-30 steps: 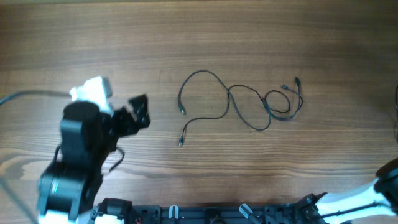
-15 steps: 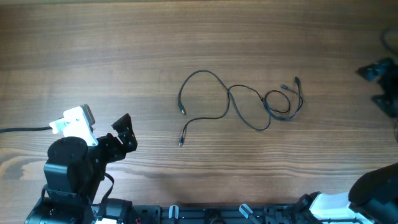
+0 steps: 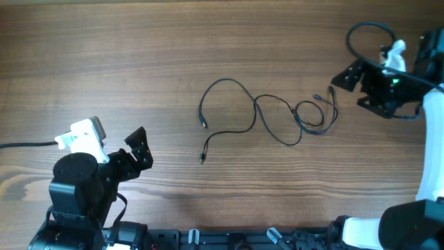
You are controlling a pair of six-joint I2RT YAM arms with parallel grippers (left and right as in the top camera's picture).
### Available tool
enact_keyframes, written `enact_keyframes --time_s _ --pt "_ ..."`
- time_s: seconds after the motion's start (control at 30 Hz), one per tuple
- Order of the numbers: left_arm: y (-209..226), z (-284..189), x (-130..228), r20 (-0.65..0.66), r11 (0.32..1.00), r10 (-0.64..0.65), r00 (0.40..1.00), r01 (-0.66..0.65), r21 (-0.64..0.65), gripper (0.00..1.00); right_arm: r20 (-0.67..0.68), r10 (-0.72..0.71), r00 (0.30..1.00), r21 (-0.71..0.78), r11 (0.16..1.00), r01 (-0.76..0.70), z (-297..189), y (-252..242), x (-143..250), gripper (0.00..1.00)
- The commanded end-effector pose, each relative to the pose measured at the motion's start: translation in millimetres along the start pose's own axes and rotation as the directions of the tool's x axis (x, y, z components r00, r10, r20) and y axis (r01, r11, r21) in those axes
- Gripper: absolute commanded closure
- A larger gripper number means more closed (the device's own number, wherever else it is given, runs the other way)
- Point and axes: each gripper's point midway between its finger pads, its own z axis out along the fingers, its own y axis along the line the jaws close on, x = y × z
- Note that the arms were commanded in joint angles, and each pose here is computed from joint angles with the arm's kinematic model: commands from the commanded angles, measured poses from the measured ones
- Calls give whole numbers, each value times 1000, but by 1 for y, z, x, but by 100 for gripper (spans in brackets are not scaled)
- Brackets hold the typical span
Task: Untangle cables
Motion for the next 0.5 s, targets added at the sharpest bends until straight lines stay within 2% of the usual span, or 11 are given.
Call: enact_keyframes --time_s 0.0,0.1,0.33,0.4,0.47 --pt "3 0 -1 7 1000 11 1000 -11 -18 0 -18 -93 996 -28 995 92 6 19 22 1" --pt "3 0 -1 6 1000 11 1000 -11 -18 0 -26 -114 993 -35 993 113 22 15 39 0" --pt "3 0 -1 7 1000 11 1000 -11 -18 0 -34 72 997 -39 997 -73 58 -13 70 0" --pt "3 0 -1 7 1000 11 1000 -11 -18 0 -56 82 995 -114 990 -88 71 -7 77 0" --pt "3 0 -1 7 1000 11 1000 -11 -17 0 -91 62 994 -278 957 -85 84 14 85 0"
